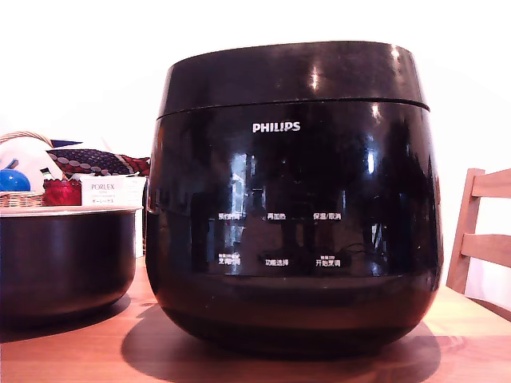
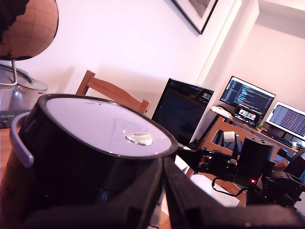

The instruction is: Open the rice cooker by pressing the large metal button on the top of its lid with medium force

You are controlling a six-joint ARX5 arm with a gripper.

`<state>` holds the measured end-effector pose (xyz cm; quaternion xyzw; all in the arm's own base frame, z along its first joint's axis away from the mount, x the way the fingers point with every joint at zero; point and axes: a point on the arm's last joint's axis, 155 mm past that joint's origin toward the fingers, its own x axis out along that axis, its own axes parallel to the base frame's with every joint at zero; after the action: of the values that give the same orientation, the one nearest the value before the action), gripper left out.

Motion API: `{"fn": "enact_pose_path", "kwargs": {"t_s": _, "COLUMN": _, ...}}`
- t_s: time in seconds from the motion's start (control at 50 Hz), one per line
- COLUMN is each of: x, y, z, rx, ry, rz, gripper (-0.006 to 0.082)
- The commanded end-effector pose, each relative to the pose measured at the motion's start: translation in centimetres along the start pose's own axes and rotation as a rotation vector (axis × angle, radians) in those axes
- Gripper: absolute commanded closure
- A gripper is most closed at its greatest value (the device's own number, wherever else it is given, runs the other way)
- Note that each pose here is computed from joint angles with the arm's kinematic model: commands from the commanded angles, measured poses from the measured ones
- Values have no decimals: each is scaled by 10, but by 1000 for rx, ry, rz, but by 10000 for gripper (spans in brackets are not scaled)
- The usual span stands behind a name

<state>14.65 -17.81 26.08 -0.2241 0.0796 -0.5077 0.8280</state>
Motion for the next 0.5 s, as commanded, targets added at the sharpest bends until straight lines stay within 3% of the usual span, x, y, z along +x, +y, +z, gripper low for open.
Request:
{"fn": "enact_pose_path", "kwargs": {"t_s": 0.0, "x": 1, "y": -6, "z": 7, "rx": 40, "ry": -6, "rz": -15, "gripper": 790}}
{"fn": "enact_pose_path", "kwargs": {"t_s": 0.48, "x": 18, "y": -4, "z": 35, "rx": 167, "ry": 31, "rz": 1, "gripper": 790}}
